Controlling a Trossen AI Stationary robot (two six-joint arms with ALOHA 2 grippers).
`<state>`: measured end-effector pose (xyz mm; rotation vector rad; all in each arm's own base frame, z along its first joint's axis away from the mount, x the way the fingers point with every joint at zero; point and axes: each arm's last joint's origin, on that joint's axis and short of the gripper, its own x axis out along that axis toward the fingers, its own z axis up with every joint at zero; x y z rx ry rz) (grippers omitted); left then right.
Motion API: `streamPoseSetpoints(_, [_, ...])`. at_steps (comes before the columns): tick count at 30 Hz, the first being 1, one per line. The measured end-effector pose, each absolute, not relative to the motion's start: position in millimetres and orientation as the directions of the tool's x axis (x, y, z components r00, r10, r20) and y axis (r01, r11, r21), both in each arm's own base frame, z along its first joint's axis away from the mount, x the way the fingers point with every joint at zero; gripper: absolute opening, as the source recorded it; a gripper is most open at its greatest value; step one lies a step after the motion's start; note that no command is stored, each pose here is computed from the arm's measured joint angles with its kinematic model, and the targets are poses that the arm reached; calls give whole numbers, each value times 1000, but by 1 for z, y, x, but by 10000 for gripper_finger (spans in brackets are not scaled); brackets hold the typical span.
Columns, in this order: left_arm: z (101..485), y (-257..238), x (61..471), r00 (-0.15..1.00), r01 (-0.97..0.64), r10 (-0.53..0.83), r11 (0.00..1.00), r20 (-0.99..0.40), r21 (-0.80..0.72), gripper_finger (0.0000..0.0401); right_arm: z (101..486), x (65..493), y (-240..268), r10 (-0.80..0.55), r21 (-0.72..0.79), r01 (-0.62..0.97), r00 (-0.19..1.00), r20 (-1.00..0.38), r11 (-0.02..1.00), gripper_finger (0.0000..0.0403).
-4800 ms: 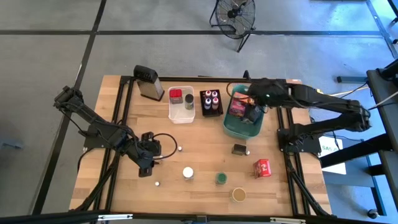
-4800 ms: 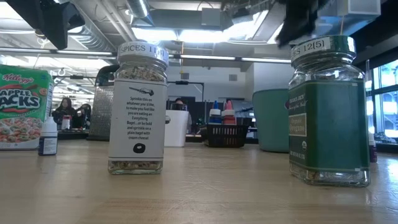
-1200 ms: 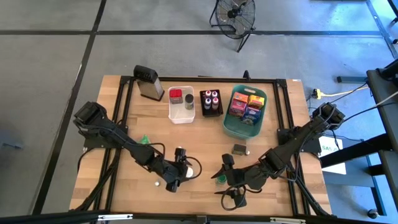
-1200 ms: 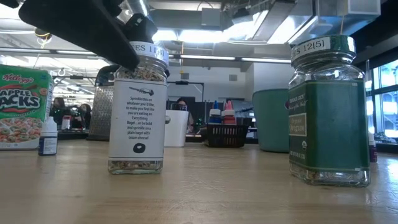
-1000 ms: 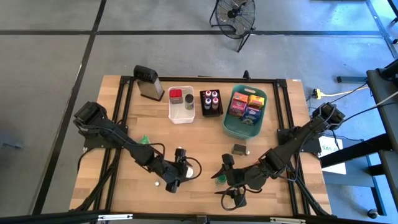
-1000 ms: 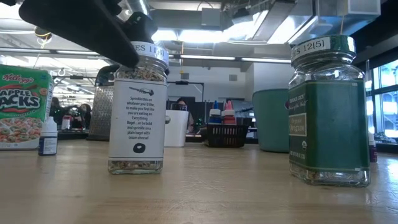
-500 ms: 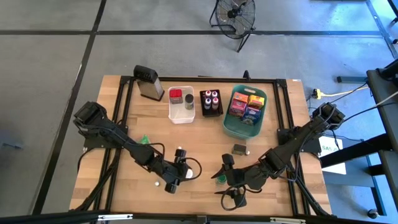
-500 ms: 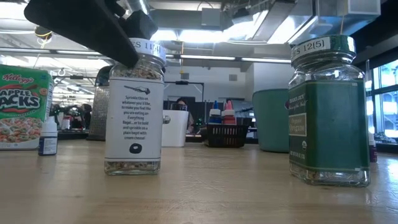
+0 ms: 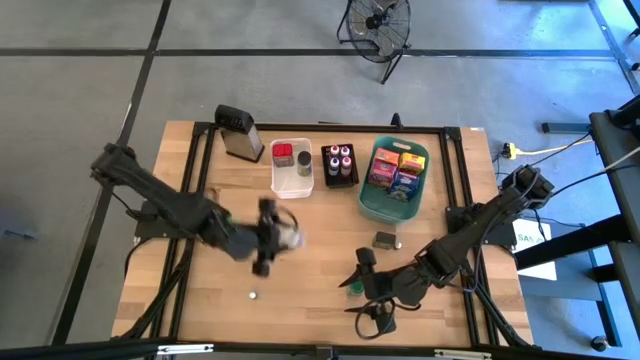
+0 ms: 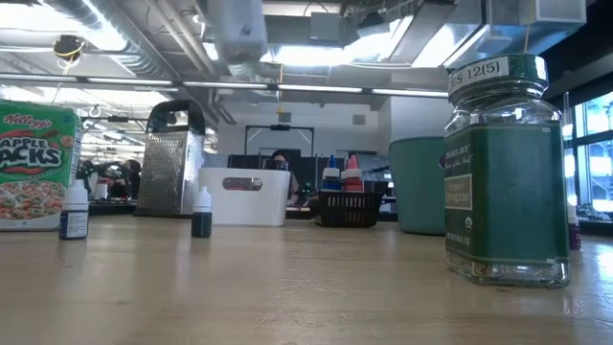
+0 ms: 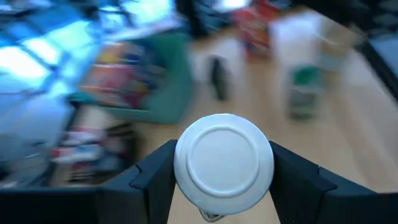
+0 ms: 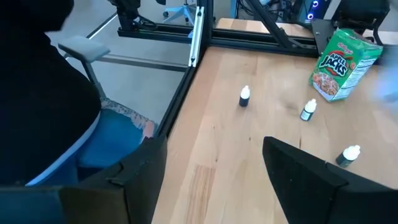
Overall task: Pick & Place Kitchen Items
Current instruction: Put the white spice bottle into the white bin
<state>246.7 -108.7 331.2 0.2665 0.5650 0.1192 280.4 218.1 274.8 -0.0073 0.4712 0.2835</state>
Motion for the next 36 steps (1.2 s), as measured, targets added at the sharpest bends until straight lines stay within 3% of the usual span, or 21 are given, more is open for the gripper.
streamPoseSetpoints(6, [373, -47, 233, 825, -292, 397, 909, -402, 297, 205, 269, 287, 219, 256, 47, -264, 856, -449, 963, 268])
streamPoseSetpoints(13, [375, 29, 233, 734, -439, 520, 854, -436, 280, 205, 269, 288, 217, 251, 49, -257, 860, -443, 965, 268])
streamPoseSetpoints(26, [334, 145, 249, 645, -559, 493, 825, -584, 78, 205, 268, 288, 217, 250, 46, -257, 858, -449, 965, 268])
streamPoseSetpoints(36, [288, 187, 275, 616, -597, 436, 802, -656, -27, 205, 259, 291, 220, 250, 33, -266, 846, -471, 963, 268])
